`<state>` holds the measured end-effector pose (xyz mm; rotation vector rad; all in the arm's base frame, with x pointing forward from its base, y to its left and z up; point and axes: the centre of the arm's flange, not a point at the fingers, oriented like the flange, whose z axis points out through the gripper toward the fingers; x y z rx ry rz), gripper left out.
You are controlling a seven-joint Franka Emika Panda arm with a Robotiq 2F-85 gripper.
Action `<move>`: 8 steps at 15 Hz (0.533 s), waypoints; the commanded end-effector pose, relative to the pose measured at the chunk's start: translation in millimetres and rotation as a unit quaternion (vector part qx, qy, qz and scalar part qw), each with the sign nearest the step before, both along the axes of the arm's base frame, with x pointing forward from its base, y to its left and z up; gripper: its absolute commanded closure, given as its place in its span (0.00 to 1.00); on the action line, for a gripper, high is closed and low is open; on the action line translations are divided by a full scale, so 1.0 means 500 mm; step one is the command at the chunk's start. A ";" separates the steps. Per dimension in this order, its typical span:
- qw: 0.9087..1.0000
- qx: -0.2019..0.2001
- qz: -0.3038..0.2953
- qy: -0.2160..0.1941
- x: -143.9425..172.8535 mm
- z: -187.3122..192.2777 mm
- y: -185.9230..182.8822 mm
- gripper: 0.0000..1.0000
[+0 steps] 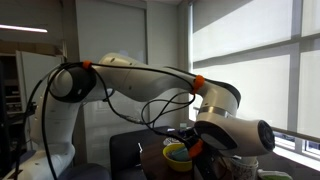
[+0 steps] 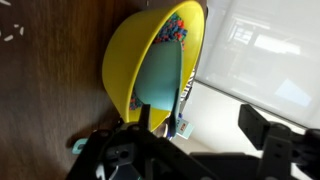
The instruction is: Remove the blue ladle from the yellow bowl and put it in the white plate
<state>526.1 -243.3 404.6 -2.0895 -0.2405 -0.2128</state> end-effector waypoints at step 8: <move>0.999 -0.033 0.029 0.005 -0.004 0.005 0.065 0.34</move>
